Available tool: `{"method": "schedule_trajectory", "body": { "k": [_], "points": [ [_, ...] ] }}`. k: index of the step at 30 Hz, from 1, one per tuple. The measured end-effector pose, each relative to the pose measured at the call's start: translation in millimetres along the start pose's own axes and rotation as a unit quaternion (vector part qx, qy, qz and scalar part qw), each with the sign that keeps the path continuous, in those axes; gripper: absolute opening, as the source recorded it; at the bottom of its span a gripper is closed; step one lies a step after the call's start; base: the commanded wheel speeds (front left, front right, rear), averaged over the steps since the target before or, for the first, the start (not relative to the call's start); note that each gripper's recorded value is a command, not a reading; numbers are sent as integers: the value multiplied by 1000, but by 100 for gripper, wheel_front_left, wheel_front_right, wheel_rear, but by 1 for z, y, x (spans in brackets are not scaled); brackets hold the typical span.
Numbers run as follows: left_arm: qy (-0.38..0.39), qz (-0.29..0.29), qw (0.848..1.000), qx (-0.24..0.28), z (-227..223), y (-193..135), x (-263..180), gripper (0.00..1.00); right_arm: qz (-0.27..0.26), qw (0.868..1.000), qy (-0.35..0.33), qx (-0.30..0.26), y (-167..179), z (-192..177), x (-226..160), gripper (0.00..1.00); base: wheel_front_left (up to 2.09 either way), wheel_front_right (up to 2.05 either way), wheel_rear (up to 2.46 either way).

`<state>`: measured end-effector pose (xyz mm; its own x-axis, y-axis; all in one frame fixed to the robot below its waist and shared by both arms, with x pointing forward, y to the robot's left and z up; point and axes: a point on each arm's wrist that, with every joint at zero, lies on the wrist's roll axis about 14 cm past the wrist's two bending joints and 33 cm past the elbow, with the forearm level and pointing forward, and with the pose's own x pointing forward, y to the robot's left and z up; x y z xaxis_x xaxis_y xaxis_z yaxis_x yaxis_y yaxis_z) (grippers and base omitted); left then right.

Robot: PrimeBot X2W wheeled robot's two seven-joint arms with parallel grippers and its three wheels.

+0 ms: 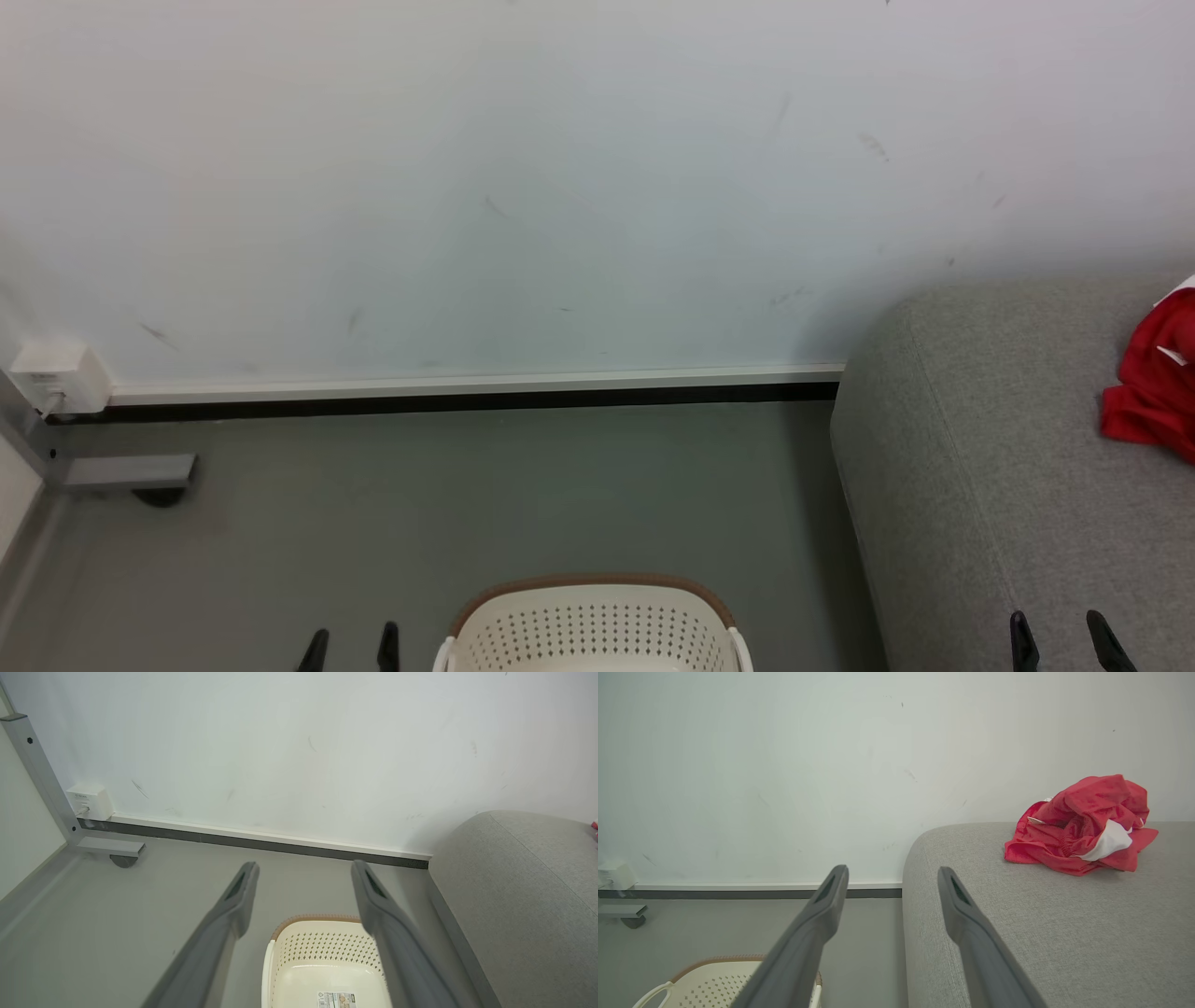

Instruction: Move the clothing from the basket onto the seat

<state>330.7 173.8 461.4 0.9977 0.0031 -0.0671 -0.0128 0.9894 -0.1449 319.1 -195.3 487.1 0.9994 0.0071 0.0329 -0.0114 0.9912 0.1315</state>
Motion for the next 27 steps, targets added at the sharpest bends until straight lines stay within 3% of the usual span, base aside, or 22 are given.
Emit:
{"method": "schedule_trajectory", "body": {
  "k": [3, 4, 9, 27],
  "points": [
    [0, 3, 1000, -1, 0, 2, 0, 100, 3, 1000, 3, 1, 2, -2, 0, 100, 0, 0, 0],
    [1, 4, 1000, -1, -2, 2, -1, 0, 3, 1000, 4, 1, 2, -3, 0, 0, 0, 0, 0],
    [28, 8, 1000, -10, -17, 3, -6, 0, -3, 1000, 26, 17, 2, -16, -3, 0, 0, 0, 0],
    [45, 43, 983, -172, -14, 15, 5, 0, -39, 983, 32, 177, -6, -16, 9, 0, 0, 0, 0]
  ]
}}
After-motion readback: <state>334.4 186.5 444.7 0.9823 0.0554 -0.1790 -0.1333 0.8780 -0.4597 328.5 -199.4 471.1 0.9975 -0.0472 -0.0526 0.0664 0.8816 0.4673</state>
